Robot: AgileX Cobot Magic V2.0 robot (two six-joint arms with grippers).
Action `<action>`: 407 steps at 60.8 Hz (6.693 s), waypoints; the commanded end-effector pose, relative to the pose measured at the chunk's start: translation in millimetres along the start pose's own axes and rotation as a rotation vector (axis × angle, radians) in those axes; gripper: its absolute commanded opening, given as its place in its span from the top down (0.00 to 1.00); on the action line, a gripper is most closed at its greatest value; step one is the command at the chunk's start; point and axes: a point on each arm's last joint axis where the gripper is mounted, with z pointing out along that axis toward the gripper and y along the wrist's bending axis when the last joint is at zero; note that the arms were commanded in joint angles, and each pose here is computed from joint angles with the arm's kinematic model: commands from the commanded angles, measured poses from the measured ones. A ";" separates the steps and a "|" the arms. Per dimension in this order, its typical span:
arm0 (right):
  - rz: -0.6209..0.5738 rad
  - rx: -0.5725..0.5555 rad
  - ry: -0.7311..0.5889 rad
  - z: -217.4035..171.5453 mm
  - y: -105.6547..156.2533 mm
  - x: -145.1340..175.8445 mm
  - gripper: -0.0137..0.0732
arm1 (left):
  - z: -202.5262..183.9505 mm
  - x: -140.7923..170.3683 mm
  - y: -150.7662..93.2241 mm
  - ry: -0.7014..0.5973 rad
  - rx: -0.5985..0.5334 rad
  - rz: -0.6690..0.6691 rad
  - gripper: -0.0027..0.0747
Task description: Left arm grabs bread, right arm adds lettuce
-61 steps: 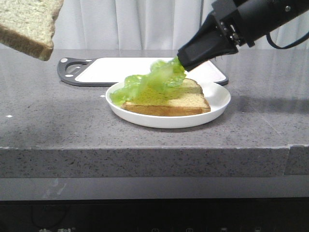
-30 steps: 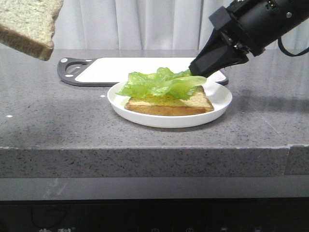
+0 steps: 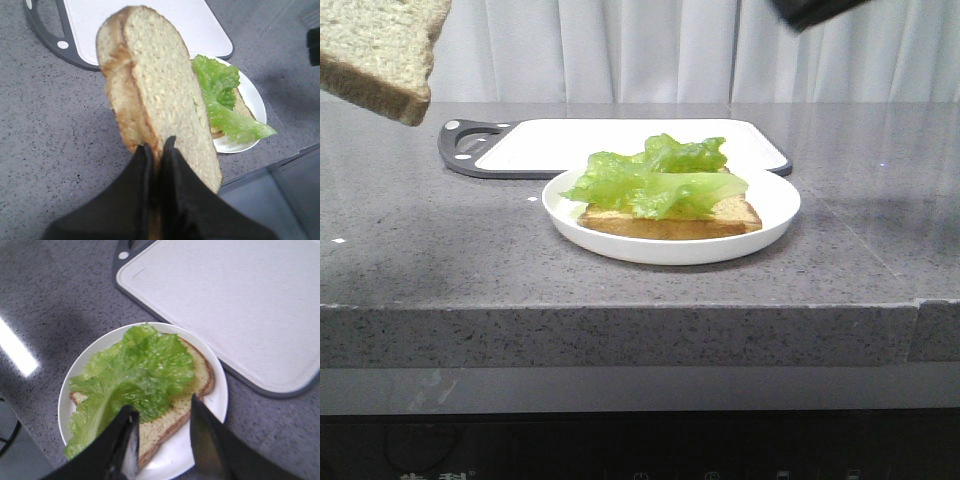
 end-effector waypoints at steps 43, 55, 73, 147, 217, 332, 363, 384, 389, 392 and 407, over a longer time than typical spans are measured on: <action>0.249 0.409 0.099 -98.8 25.5 66.0 0.51 | -5.9 -12.3 -3.6 -0.095 0.013 -0.017 0.99; 0.219 0.434 0.040 -108.7 30.0 71.6 0.51 | -5.9 -12.3 -3.6 -0.096 0.013 -0.018 0.99; 0.211 0.437 0.011 -112.5 31.8 70.5 0.51 | -6.1 -14.1 -3.7 -0.116 0.015 -0.024 0.99; 0.210 0.439 0.002 -111.1 30.7 69.3 0.51 | 215.1 -44.0 -18.0 0.242 0.656 -0.264 0.99; 0.210 0.439 0.002 -111.1 30.7 69.3 0.51 | 217.9 -43.7 -2.8 0.241 0.580 -0.239 0.65; 0.239 0.408 0.016 -110.0 33.5 70.8 0.75 | -6.7 43.9 36.0 -0.035 -0.346 0.059 0.83; 0.258 0.397 0.099 -105.5 33.9 82.4 0.98 | -6.4 40.7 34.6 -0.072 -0.331 0.053 0.99; 0.260 0.396 0.106 -105.5 34.1 83.0 0.98 | -6.5 41.2 34.2 -0.074 -0.328 0.055 0.99; 0.260 0.396 0.106 -105.5 34.1 83.0 0.98 | -9.8 45.1 33.7 -0.091 -0.327 0.057 0.99; 0.260 0.395 0.106 -105.5 34.1 83.0 0.98 | -14.5 48.0 33.1 -0.124 -0.328 0.060 0.99; 0.261 0.395 0.107 -105.5 34.1 83.1 0.98 | -28.4 89.4 43.8 -0.423 -0.396 0.088 0.99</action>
